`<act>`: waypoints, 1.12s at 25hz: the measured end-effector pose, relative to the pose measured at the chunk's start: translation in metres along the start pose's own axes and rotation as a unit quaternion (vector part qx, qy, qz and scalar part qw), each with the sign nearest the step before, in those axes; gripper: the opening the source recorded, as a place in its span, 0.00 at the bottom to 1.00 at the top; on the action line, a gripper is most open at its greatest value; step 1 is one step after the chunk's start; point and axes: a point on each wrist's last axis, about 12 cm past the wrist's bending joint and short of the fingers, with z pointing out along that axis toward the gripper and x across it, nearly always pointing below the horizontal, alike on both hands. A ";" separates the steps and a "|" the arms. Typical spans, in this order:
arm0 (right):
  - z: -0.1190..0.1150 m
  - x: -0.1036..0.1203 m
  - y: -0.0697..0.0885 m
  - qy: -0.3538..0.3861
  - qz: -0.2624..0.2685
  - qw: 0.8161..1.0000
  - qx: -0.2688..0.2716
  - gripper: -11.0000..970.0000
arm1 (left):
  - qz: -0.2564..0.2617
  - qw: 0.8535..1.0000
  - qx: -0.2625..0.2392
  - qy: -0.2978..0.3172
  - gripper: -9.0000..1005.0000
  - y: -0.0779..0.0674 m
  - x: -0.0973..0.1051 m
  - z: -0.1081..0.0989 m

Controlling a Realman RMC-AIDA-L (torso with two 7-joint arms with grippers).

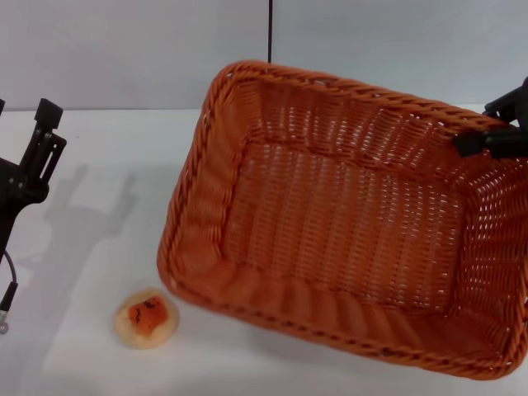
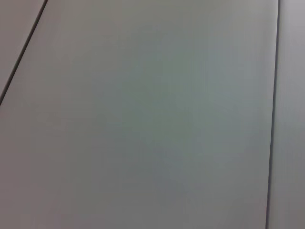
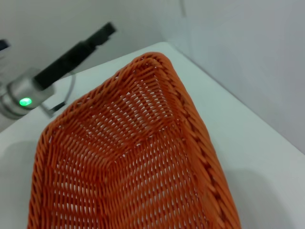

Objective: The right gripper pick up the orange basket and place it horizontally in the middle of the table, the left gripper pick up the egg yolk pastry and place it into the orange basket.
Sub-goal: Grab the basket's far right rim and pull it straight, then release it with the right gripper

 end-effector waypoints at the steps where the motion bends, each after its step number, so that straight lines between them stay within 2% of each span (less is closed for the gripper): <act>1: 0.000 0.000 0.000 0.000 0.000 1.000 0.000 0.17 | 0.000 1.000 0.000 0.000 0.79 0.000 0.000 0.000; 7: 0.014 -0.017 0.003 0.041 -0.047 0.997 -0.038 0.18 | -0.001 1.000 0.003 0.001 0.79 -0.001 0.000 0.000; 14: 0.046 -0.020 -0.002 0.101 -0.057 0.992 -0.044 0.18 | -0.002 1.000 0.002 0.004 0.79 -0.002 0.001 -0.003; 28: 0.065 -0.020 -0.010 0.104 -0.075 0.991 -0.040 0.19 | -0.010 1.000 0.008 0.010 0.79 -0.006 0.003 -0.002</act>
